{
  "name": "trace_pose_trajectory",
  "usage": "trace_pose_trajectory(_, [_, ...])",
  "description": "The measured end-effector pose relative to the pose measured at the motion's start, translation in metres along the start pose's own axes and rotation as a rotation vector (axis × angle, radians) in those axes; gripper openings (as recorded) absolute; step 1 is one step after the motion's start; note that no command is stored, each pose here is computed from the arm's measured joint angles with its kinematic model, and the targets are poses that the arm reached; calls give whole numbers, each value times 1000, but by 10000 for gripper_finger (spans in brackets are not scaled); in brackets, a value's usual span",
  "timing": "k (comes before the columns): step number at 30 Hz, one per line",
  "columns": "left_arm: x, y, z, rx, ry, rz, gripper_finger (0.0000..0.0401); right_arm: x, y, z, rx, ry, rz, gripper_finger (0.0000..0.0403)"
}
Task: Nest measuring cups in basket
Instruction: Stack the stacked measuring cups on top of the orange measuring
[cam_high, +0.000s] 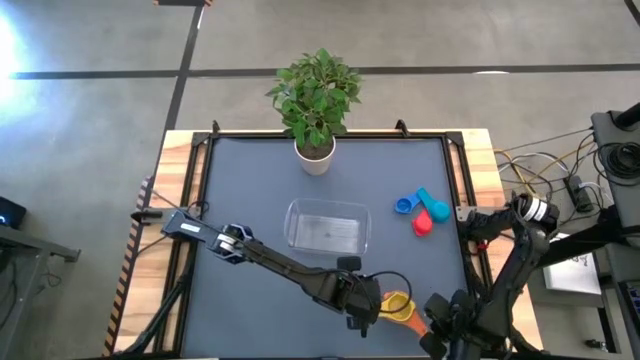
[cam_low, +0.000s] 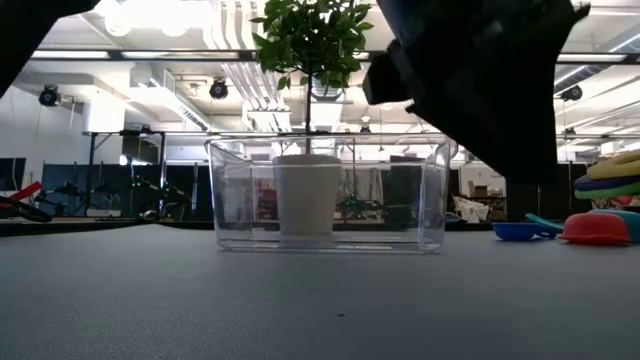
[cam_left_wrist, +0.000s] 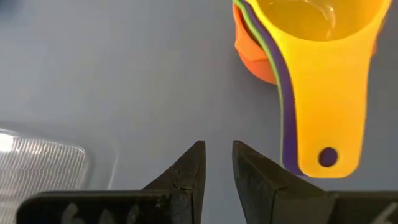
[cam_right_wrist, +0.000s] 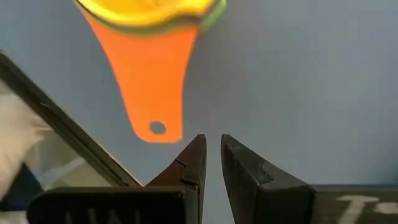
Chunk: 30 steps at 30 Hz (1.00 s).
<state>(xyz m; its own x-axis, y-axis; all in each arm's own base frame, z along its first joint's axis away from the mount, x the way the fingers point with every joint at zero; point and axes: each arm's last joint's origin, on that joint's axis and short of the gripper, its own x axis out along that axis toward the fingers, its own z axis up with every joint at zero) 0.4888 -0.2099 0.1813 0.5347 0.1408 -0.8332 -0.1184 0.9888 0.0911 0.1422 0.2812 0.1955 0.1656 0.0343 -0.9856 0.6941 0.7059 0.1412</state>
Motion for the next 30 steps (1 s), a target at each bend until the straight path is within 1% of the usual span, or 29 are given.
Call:
trace_pose_trajectory(5, [0,-2,-1,-7,7,-15,62,13,8,-5,7,19,-42,38])
trace_pose_trajectory(9, [-1,-5,-2,-20,21,-57,62,13,16,-8,16,26,-25,38])
trace_pose_trajectory(13, [-1,-9,-3,-21,12,-67,62,10,22,-8,15,26,-13,38])
trace_pose_trajectory(22, [-4,-18,-3,-23,-19,-118,62,15,29,4,16,1,-11,38])
trace_pose_trajectory(30, [-5,-23,-1,-28,-47,-160,62,17,37,22,-7,-30,32,38])
